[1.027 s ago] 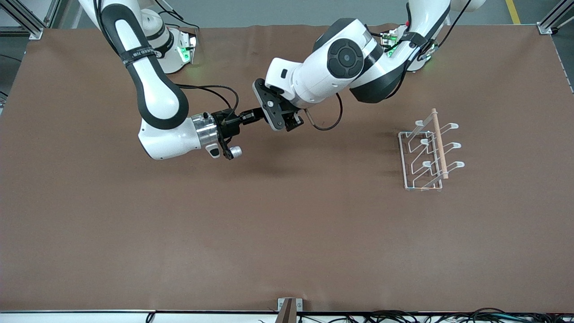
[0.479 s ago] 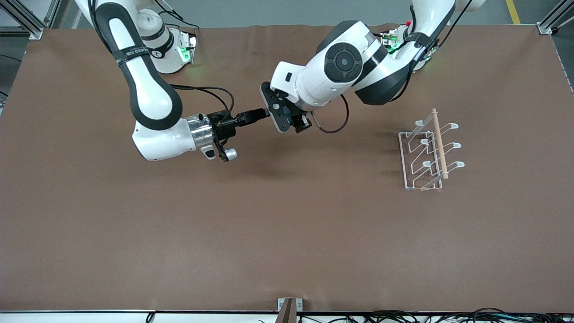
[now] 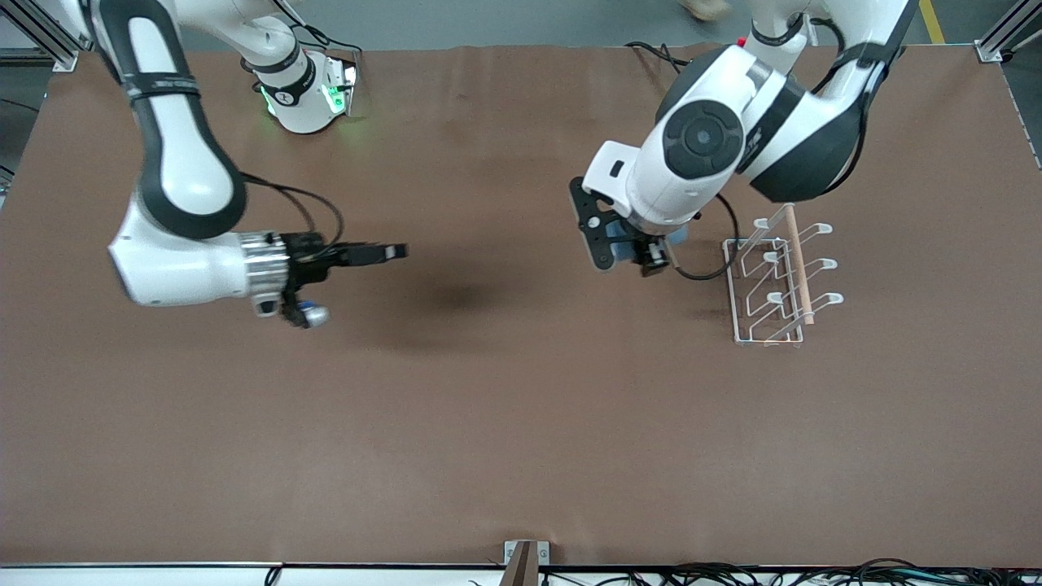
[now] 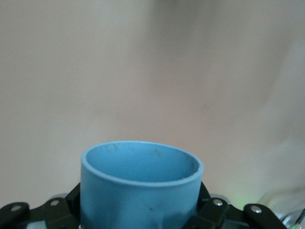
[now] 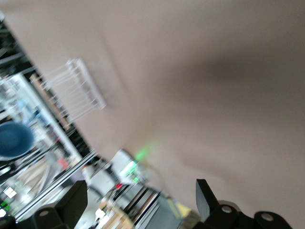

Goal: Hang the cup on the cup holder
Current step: 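Move the cup to the wire rack while the right gripper withdraws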

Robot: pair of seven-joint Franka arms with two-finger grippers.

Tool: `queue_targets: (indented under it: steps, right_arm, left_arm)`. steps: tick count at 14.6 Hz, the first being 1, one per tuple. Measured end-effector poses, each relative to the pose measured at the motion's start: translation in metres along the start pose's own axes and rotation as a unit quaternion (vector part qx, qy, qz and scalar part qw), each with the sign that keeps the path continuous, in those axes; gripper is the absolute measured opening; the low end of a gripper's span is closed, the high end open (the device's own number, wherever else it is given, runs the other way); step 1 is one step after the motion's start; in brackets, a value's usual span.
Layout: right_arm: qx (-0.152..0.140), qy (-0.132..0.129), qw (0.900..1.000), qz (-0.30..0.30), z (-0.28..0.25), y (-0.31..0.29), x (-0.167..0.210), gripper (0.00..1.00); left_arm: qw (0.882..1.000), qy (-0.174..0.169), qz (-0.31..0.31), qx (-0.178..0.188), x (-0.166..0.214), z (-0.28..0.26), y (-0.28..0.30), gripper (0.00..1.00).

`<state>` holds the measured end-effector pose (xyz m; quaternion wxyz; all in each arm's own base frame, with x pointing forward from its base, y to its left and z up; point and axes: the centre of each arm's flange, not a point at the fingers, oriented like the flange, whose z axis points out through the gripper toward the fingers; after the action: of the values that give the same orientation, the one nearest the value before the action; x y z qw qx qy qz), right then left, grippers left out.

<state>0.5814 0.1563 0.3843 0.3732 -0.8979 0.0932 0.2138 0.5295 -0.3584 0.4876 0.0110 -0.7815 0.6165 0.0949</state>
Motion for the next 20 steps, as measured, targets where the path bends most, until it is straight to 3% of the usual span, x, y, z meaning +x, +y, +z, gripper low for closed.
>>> queue_targets:
  steps: [2, 3, 6, 9, 11, 17, 20]
  right_arm:
    - [-0.069, 0.038, 0.997, 0.003, -0.047, 0.031, 0.01, 1.0]
    - [-0.113, 0.055, 0.992, 0.002, -0.068, 0.044, 0.012, 1.0]
    - [-0.226, 0.1, 0.969, -0.002, -0.121, 0.065, 0.014, 1.0]
    - [-0.301, 0.139, 0.944, -0.002, -0.164, 0.074, 0.007, 1.0]
    - [-0.323, 0.163, 0.932, 0.001, -0.195, 0.075, -0.009, 1.0]
    - [-0.328, 0.219, 0.919, -0.011, -0.257, 0.033, -0.095, 1.0]
    - [-0.327, 0.251, 0.911, -0.026, -0.28, 0.009, -0.121, 1.0]
  left_arm:
    - [0.993, -0.09, 0.026, 0.073, 0.002, -0.005, 0.017, 0.83]
    - [0.987, -0.13, 0.039, 0.091, 0.004, -0.002, 0.025, 0.83]
    - [0.964, -0.226, 0.077, 0.117, -0.009, 0.029, 0.017, 0.83]
    - [0.93, -0.323, 0.106, 0.14, -0.024, 0.084, -0.002, 0.83]
    - [0.908, -0.372, 0.121, 0.151, -0.032, 0.117, -0.011, 0.83]
    - [0.839, -0.49, 0.16, 0.174, -0.071, 0.203, -0.05, 0.83]
    - [0.815, -0.525, 0.178, 0.165, -0.086, 0.241, -0.055, 0.83]
